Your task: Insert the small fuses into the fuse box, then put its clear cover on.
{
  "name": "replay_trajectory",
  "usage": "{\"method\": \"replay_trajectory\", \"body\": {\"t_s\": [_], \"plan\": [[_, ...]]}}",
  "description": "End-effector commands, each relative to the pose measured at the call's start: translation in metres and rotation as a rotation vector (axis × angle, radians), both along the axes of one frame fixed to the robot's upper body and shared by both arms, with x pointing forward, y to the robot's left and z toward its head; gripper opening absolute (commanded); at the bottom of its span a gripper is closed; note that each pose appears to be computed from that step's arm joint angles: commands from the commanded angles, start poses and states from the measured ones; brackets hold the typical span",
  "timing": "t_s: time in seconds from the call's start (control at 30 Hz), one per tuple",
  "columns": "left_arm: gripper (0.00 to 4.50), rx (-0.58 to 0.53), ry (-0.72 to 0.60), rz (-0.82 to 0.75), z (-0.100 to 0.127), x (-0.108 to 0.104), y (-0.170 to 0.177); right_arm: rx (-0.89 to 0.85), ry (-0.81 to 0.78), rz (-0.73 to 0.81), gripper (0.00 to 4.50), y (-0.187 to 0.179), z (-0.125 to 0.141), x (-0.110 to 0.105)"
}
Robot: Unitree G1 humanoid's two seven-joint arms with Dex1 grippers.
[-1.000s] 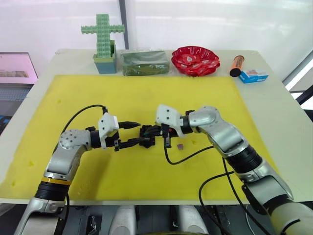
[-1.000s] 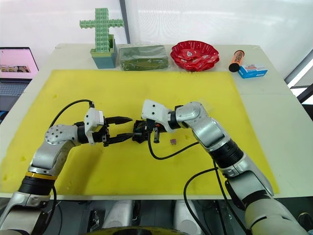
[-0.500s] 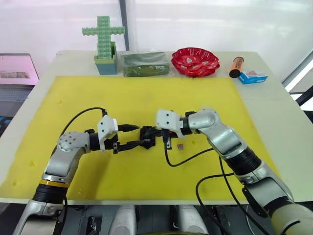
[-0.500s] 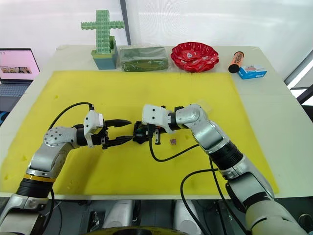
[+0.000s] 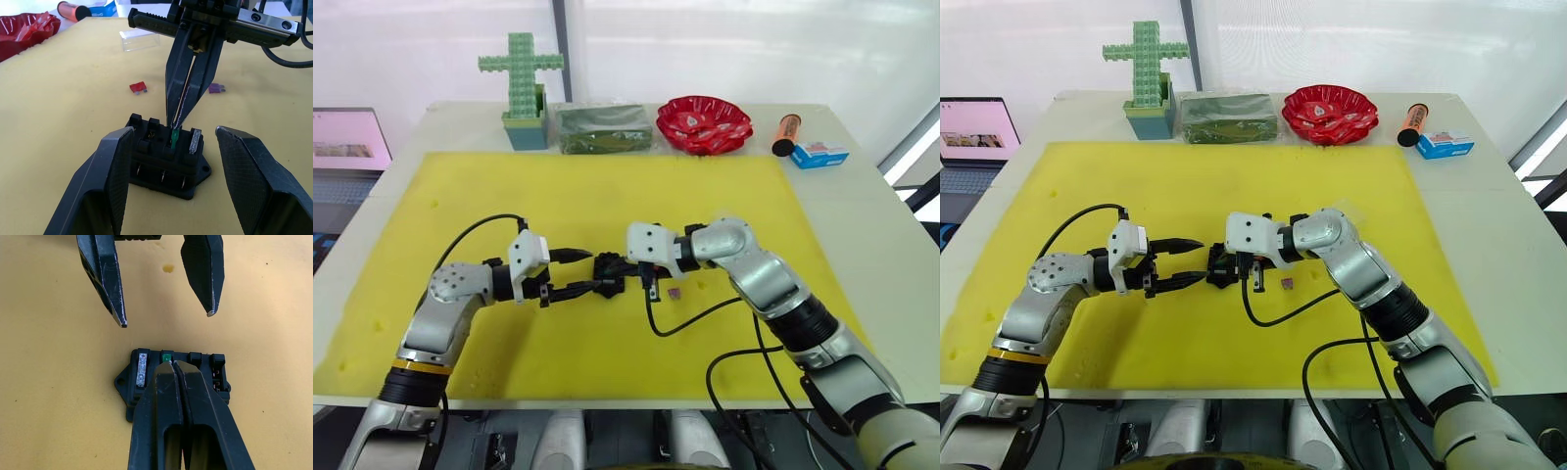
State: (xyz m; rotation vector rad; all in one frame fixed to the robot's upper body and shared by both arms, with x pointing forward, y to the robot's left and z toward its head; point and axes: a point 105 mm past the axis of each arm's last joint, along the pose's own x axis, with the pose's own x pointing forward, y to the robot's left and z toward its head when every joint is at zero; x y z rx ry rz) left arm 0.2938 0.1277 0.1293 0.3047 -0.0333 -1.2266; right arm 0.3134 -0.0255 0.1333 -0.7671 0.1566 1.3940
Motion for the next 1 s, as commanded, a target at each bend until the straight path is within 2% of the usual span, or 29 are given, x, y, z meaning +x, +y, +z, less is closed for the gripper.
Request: {"method": "replay_trajectory", "body": {"t_s": [0.03, 0.47, 0.67, 1.0], "plan": [[2.8, -0.002, -0.052, -0.015, 0.013, 0.002, -0.002, -0.101, 0.085, -0.052, 0.03, -0.013, -0.032, 0.0], [2.8, 0.015, -0.039, -0.038, 0.008, -0.004, -0.003, -0.196, 0.117, -0.101, 0.03, -0.022, -0.058, 0.0], [2.8, 0.044, -0.044, -0.035, 0.003, -0.006, 0.001, -0.217, 0.13, -0.038, 0.03, -0.023, -0.06, -0.01], [2.8, 0.044, -0.049, -0.025, 0.003, -0.003, 0.002, -0.193, 0.119, -0.075, 0.03, -0.02, -0.058, -0.002]]}}
